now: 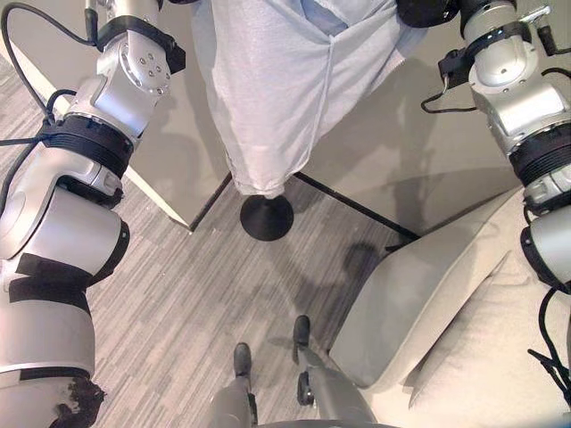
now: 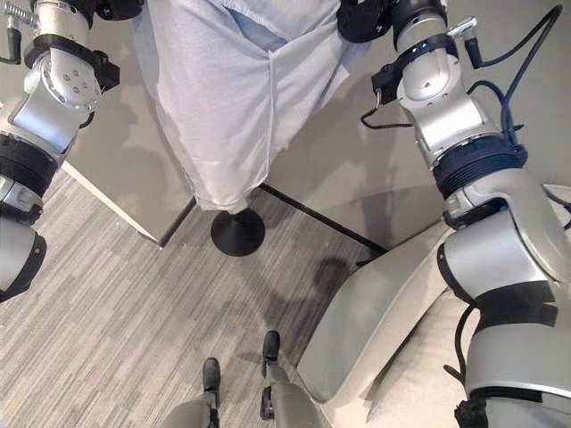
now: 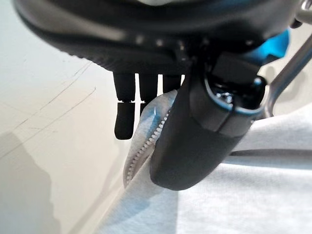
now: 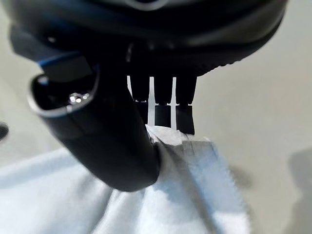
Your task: Hang the clothes on the sofa on the clothes rack.
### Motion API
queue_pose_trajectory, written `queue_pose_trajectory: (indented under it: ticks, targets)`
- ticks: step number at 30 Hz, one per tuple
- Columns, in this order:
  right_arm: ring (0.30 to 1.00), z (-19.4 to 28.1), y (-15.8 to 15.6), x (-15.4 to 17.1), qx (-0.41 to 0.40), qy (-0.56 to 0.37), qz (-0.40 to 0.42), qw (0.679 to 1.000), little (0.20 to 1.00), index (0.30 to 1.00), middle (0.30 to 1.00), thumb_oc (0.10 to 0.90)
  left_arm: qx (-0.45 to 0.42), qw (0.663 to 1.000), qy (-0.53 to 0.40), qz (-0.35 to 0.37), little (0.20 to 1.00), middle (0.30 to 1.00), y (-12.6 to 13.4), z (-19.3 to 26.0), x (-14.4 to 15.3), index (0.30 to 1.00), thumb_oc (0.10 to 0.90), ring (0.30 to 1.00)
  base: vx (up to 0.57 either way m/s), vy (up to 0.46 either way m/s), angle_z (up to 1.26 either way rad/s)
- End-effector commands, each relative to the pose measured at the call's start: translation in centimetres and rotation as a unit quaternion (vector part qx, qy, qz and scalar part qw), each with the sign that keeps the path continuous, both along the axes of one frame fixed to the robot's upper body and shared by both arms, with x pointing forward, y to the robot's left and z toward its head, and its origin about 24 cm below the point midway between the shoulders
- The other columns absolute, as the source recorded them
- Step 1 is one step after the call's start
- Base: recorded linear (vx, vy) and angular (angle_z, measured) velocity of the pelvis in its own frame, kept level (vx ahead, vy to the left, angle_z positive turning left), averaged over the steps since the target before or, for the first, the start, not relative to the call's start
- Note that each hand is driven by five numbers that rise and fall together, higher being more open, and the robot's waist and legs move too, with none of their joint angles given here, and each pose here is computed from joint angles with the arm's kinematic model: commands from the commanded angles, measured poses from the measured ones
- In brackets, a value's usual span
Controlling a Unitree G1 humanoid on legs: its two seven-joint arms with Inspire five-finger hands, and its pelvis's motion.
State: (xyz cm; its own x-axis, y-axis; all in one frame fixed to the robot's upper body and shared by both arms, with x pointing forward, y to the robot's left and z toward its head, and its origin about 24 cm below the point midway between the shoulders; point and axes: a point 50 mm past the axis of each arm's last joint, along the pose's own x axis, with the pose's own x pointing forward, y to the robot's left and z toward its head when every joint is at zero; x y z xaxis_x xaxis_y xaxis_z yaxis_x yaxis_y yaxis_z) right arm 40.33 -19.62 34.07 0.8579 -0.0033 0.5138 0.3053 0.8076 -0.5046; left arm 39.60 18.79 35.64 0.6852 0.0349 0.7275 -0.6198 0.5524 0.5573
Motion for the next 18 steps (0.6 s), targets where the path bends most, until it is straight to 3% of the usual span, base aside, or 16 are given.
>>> queue_pose_trajectory:
  ticks: [1,10,18]
  targets:
    - [0.300,4.5,-4.2,-2.0,0.080,-0.087,-0.060,0.991,0.300,0.300,0.300,0.400,-0.051,0.995,-0.029,0.075,0.300,0.300,4.6,1.8,-1.0,0.300,0.400,0.300,0.00,0.000,0.00]
    - [0.300,-0.3,-4.3,-0.8,0.123,-0.036,-0.036,0.991,0.300,0.300,0.300,0.400,-0.089,0.994,-0.011,0.062,0.300,0.300,5.4,-0.6,-0.8,0.300,0.400,0.300,0.00,0.000,0.00]
    - [0.300,-2.9,-2.5,-0.7,0.143,-0.011,0.025,0.989,0.300,0.300,0.300,0.400,-0.124,0.992,-0.005,0.021,0.300,0.300,4.6,-2.4,-0.8,0.300,0.400,0.300,0.01,-0.013,-0.03]
